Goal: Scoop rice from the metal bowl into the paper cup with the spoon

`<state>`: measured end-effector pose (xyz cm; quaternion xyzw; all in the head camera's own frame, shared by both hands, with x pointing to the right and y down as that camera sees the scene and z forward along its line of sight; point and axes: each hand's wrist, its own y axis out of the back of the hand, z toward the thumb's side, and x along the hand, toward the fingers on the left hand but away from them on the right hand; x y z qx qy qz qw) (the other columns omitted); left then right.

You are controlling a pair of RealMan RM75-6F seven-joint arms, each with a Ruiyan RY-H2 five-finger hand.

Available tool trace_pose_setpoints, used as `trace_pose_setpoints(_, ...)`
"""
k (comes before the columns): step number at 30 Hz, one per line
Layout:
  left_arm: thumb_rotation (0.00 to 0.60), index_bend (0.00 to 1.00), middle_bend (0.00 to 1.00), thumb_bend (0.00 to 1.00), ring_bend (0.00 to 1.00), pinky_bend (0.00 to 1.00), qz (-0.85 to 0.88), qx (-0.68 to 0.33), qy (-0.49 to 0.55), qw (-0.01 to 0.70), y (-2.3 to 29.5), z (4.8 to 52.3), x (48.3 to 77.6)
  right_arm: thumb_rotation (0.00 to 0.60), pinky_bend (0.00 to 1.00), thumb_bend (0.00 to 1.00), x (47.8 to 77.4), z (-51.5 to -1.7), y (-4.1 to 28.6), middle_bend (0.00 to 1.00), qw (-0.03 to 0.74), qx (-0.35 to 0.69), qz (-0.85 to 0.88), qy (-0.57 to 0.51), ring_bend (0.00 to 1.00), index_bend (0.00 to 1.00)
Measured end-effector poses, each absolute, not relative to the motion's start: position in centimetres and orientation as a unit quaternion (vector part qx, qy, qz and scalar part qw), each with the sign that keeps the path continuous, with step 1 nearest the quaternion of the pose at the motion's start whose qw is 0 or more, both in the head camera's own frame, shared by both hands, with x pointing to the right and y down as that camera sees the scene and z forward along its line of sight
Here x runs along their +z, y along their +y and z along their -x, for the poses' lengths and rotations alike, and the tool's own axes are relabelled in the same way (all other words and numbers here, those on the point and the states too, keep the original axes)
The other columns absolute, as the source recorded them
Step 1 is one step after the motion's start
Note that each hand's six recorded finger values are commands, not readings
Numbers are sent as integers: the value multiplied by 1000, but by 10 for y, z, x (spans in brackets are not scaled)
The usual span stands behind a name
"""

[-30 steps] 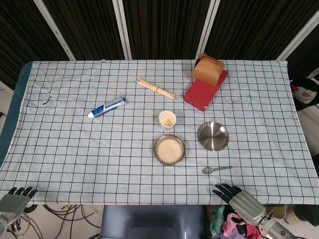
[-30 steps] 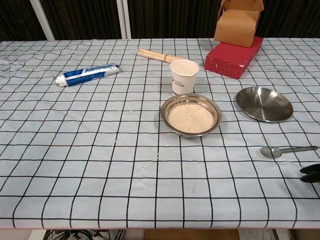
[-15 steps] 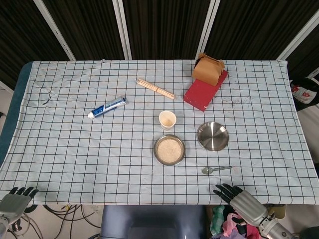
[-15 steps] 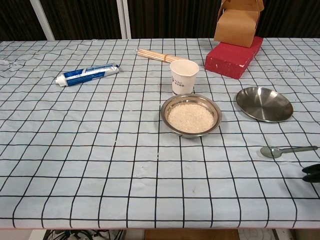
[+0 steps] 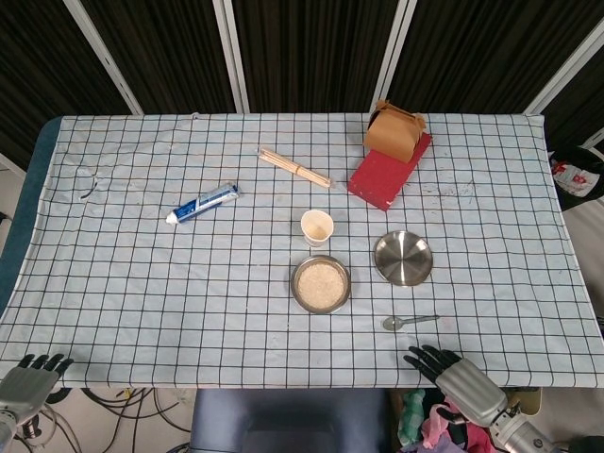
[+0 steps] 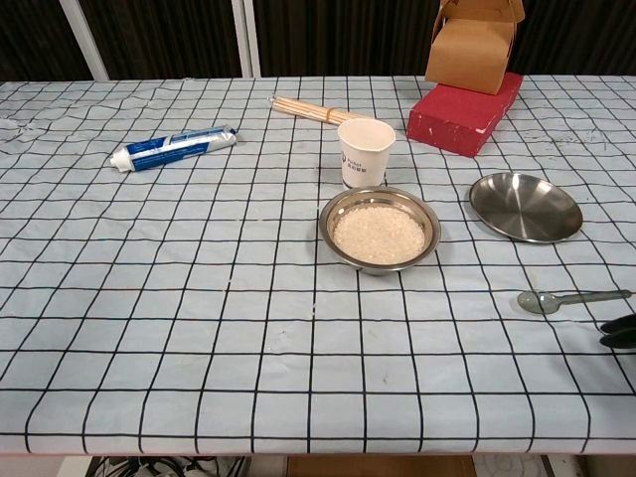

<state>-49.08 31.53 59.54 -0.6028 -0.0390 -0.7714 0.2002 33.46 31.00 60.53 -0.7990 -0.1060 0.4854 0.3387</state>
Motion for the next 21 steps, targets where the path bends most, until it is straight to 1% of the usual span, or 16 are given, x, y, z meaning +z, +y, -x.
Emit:
trace_pose_setpoints(2, 600, 0, 0, 61, 0, 0, 603, -771, -39, 200, 315, 491, 595, 600, 352, 250, 604, -334, 305, 239, 341, 485, 796, -121, 288, 38)
trace_pose_setpoints(4, 600, 0, 0, 61, 0, 0, 602, -772, -38, 201, 315, 491, 595, 600, 505, 264, 602, -332, 298, 387, 347, 483, 791, -140, 449, 84)
trace_pose_setpoints(5, 600, 0, 0, 61, 0, 0, 602, -771, -38, 201, 315, 491, 595, 600, 562, 267, 601, -331, 293, 440, 353, 482, 787, -154, 505, 95)
trace_pose_setpoints(7, 600, 0, 0, 61, 0, 0, 603, -771, -38, 202, 315, 491, 595, 600, 713, 276, 599, -330, 283, 589, 365, 481, 777, -177, 658, 124)
trace_pose_setpoints(9, 600, 0, 0, 61, 0, 0, 603, -771, -36, 201, 315, 491, 594, 600, 812, 281, 599, -328, 272, 701, 378, 482, 764, -199, 768, 152)
trace_pose_setpoints(10, 600, 0, 0, 62, 0, 0, 604, -770, -36, 201, 315, 490, 594, 600, 847, 282, 600, -327, 268, 741, 383, 484, 759, -206, 806, 163)
trace_pose_setpoints(12, 600, 0, 0, 61, 0, 0, 605, -769, -33, 202, 314, 489, 594, 600, 935, 290, 603, -326, 259, 846, 393, 490, 747, -218, 906, 216)
trace_pose_setpoints(15, 600, 0, 0, 61, 0, 0, 606, -768, -29, 206, 313, 489, 594, 600, 996, 307, 610, -323, 247, 944, 404, 500, 732, -224, 987, 291)
trace_pose_setpoints(16, 600, 0, 0, 61, 0, 0, 606, -768, -28, 206, 313, 490, 594, 600, 1000, 311, 612, -322, 244, 969, 406, 504, 729, -224, 998, 312)
trace_pose_setpoints(18, 600, 0, 0, 61, 0, 0, 606, -768, -28, 207, 312, 490, 594, 600, 1000, 312, 619, -319, 237, 992, 411, 511, 721, -222, 1000, 339)
trace_pose_setpoints(21, 600, 0, 0, 61, 0, 0, 606, -768, -27, 205, 312, 490, 594, 600, 1000, 313, 631, -316, 230, 1000, 411, 522, 714, -219, 1000, 375)
